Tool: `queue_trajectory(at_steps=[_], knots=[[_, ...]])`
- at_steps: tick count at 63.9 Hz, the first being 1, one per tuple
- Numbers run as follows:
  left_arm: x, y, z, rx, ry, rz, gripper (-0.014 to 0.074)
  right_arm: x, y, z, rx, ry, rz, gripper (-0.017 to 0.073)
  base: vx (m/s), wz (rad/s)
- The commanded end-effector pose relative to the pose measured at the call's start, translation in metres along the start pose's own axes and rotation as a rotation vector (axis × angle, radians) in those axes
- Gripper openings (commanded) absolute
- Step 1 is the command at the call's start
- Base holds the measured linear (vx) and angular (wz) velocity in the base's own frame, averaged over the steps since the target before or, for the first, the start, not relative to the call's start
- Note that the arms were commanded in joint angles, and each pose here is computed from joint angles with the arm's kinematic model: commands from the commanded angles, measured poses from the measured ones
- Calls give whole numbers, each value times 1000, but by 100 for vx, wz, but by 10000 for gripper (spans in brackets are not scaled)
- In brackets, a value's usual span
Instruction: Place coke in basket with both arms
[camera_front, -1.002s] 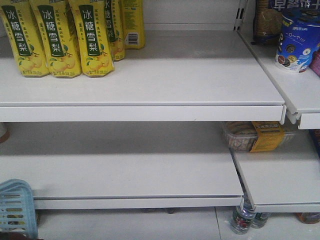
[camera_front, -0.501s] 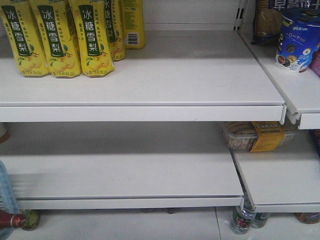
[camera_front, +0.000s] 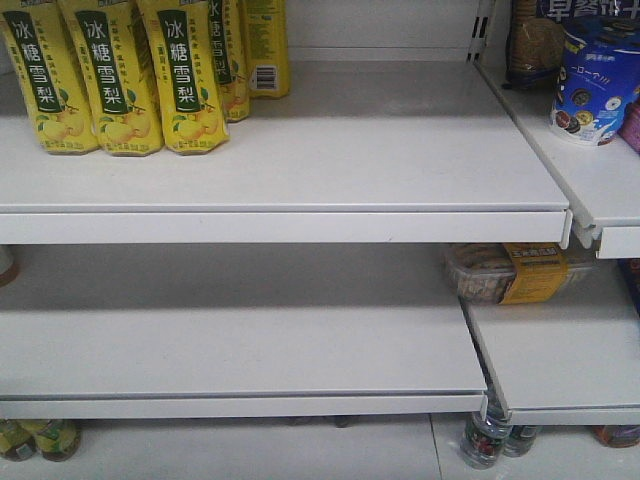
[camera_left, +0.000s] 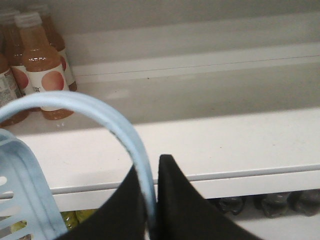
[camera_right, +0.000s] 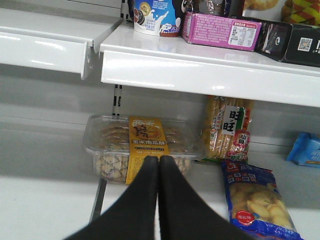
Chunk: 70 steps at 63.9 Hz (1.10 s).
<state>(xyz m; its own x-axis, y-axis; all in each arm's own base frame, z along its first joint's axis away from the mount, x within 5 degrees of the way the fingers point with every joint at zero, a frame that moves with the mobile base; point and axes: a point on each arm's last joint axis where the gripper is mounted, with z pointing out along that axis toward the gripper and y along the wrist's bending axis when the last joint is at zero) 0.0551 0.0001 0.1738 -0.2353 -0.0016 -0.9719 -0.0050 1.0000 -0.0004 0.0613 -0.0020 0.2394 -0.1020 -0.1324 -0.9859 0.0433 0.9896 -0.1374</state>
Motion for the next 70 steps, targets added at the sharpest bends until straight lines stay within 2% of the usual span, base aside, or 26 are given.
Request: queue_trajectory(at_steps=[1, 25, 49, 70], knots=[[-15, 1, -3, -16, -175, 84, -6, -15, -4, -1, 30, -87, -1, -9, 0, 0], [-15, 2, -3, -24, -184, 8, -6, -15, -4, -1, 30, -87, -1, -9, 0, 0], [-24, 1, -5, -13, -278, 24, -6, -15, -4, -1, 30, -87, -1, -9, 0, 0], [-29, 0, -7, -16, -338, 77, -6, -15, -4, -1, 30, -86, -1, -9, 0, 0]])
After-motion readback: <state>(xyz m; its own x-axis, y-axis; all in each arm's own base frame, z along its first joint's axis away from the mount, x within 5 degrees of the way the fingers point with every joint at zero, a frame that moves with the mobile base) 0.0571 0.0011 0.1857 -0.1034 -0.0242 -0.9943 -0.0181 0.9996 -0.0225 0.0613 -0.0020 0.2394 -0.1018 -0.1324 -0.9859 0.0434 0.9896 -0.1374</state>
